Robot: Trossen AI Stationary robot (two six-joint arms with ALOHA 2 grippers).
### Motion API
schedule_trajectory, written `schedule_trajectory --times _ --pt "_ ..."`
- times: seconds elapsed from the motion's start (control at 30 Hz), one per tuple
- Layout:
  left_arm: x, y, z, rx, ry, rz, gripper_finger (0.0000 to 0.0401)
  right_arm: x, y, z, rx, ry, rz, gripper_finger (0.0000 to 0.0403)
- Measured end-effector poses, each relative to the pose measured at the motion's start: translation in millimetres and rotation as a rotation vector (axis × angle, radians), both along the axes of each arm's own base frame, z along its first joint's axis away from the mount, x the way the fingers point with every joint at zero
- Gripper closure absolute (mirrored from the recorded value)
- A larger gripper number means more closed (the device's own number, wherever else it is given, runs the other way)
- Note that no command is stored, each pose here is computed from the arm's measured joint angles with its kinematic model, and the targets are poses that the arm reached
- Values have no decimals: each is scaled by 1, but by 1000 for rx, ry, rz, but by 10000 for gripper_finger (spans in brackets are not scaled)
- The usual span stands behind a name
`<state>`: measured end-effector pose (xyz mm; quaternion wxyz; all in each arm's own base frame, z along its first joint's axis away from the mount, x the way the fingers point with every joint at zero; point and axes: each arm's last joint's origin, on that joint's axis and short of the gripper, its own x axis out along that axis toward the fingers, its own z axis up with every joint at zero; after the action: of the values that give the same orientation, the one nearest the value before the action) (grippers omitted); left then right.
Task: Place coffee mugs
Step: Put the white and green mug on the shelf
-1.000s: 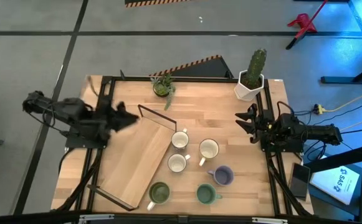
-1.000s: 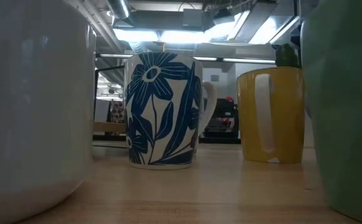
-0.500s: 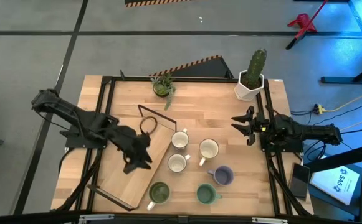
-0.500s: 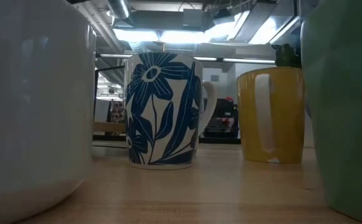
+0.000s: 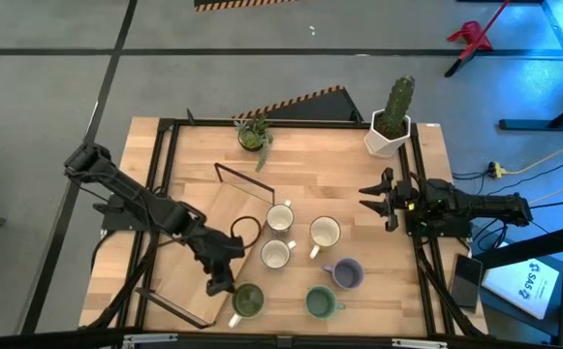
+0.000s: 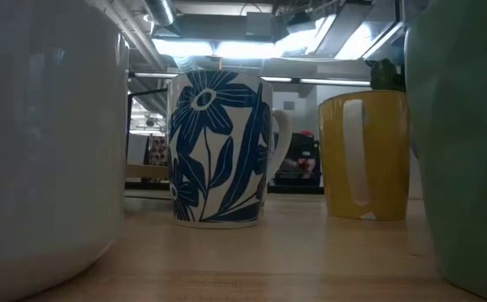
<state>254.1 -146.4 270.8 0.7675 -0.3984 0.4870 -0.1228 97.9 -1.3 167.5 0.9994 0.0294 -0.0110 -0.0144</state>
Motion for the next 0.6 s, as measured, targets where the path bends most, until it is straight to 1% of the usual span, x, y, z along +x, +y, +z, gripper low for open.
schedule_trajectory --times 0.1,0.23,0.37,0.47,0.53,0.6 --pt "1 0 1 -12 0 36 234 0 0 0 -35 1 -7 260" --pt "2 0 1 0 -8 83 234 0 0 0 -48 3 -9 260" --pt "9 5 5 12 -74 204 234 0 0 0 -39 -1 -10 260" --pt "13 8 8 58 -153 251 234 0 0 1 -38 -10 -13 260" --pt "14 8 9 48 -154 301 234 0 0 1 -38 -14 -13 260" --pt "16 13 9 1 -118 337 234 0 0 2 -38 -14 -13 260"
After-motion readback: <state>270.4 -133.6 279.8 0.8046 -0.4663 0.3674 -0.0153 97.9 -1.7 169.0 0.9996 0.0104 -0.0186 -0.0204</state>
